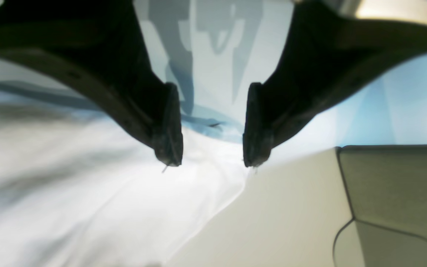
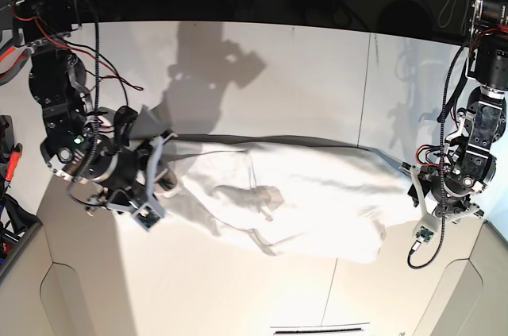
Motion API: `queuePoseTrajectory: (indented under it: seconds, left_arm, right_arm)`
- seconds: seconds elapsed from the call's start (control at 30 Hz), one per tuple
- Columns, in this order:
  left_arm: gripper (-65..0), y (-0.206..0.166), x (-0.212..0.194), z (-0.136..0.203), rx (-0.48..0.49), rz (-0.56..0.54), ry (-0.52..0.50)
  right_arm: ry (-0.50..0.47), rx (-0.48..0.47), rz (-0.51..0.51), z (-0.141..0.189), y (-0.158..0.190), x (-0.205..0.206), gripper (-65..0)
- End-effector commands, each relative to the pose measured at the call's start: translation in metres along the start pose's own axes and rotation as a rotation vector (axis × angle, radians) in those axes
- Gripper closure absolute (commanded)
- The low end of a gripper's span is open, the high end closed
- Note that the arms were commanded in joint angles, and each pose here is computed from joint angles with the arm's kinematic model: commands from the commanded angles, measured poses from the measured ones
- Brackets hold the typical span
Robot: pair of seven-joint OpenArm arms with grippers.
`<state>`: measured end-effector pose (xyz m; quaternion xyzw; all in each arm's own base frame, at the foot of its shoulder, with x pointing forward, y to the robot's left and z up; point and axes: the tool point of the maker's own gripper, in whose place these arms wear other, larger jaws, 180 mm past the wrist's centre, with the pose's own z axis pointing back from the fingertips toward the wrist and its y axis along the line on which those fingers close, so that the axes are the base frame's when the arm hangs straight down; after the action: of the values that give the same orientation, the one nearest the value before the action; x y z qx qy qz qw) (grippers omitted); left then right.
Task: Layout the t-shirt on the table in an organized manner, then fold the t-shirt properly
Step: 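Release the shirt with the right gripper and raise it, then lower the right gripper onto the shirt body and close on it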
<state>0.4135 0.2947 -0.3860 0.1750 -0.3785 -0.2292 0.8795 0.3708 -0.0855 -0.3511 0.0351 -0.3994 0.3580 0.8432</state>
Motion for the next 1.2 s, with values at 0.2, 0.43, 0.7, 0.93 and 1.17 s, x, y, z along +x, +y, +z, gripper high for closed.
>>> queuePoseTrajectory:
  seconds: [0.2,0.43,0.7,0.93,1.17]
  left_arm:
    - [-30.2,0.020,0.017,0.003,0.039,0.005,-0.042]
    - [-30.2,0.018,0.018,0.003,0.029,0.024,-0.047]
    - [-30.2,0.017,0.018,0.003,0.022,0.037,-0.049]
    - [-30.2,0.017,0.016,0.003,0.022,0.037,-0.042]
    - [-30.2,0.017,0.017,0.003,0.022,0.037,-0.042]
  right_arm:
    - [0.034,-0.047,0.261,-0.011,0.026,0.016,-28.4]
    - [0.098,-0.146,0.438,-0.023,0.037,0.012,-28.4]
    - [0.205,-0.134,0.540,-0.065,0.044,0.004,-28.4]
    - [0.228,-0.216,0.572,-0.067,0.014,0.027,-28.3]
    - [0.322,-0.180,0.564,-0.063,0.012,0.013,-28.1]
